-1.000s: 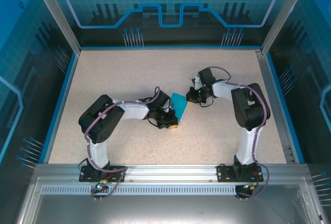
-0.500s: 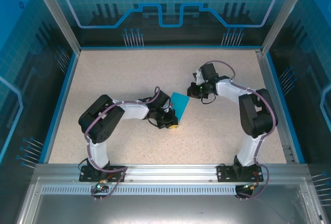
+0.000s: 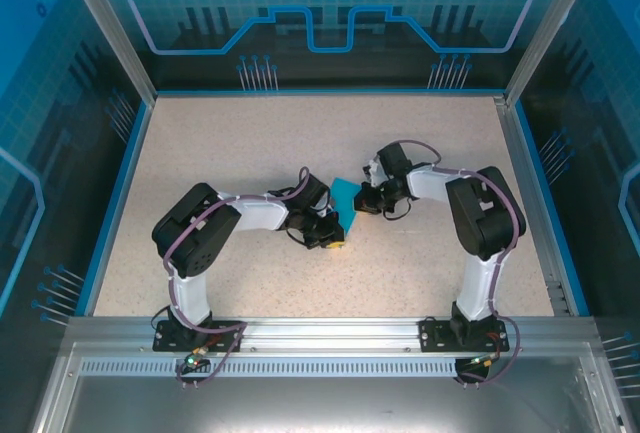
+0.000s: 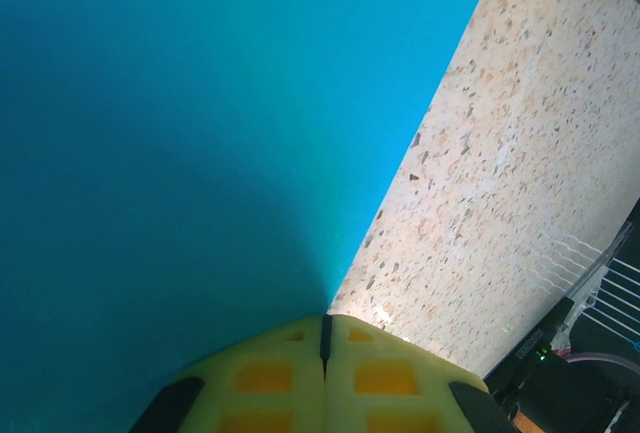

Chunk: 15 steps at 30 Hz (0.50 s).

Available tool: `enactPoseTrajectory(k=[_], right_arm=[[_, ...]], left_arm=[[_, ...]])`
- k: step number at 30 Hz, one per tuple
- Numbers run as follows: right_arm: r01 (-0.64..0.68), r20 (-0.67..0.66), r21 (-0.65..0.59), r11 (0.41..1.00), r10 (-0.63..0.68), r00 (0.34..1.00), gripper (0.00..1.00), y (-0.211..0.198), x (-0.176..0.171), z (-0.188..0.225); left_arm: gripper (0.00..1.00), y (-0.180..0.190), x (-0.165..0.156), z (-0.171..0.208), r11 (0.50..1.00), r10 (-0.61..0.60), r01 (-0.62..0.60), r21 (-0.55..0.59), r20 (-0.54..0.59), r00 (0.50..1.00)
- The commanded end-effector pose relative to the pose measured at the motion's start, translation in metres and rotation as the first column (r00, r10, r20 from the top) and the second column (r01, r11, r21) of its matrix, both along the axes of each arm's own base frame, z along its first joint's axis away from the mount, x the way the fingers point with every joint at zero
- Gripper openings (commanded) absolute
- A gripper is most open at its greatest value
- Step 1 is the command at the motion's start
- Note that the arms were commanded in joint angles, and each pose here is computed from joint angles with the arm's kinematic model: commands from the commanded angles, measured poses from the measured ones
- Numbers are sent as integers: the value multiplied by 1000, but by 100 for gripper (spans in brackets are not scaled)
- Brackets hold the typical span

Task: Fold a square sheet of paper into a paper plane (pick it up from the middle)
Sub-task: Fold the square sheet of paper in half at the center of the table.

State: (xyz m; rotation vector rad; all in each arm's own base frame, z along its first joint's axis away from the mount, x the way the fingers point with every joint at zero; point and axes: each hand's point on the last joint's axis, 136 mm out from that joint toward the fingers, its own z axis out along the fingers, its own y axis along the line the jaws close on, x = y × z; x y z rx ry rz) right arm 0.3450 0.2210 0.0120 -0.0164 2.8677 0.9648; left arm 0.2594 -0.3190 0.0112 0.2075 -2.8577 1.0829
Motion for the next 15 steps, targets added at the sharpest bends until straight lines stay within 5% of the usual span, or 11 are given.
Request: enactPoseTrajectory(k=[1,11,15], right_arm=[[69,32,-51,996,-68,997,0,-29,29,-8],[211,151,-157,965,-188,971,0,-61,87,15],[183,195,-113,977,-158,968,0,-50,85,41]], left_arm=[[0,43,-51,-56,971,11,36,236,-194,981],[0,43,-53,-58,970,-3,51,236,-201,980],[0,40,-50,-56,973,-8,52,226,-188,982]])
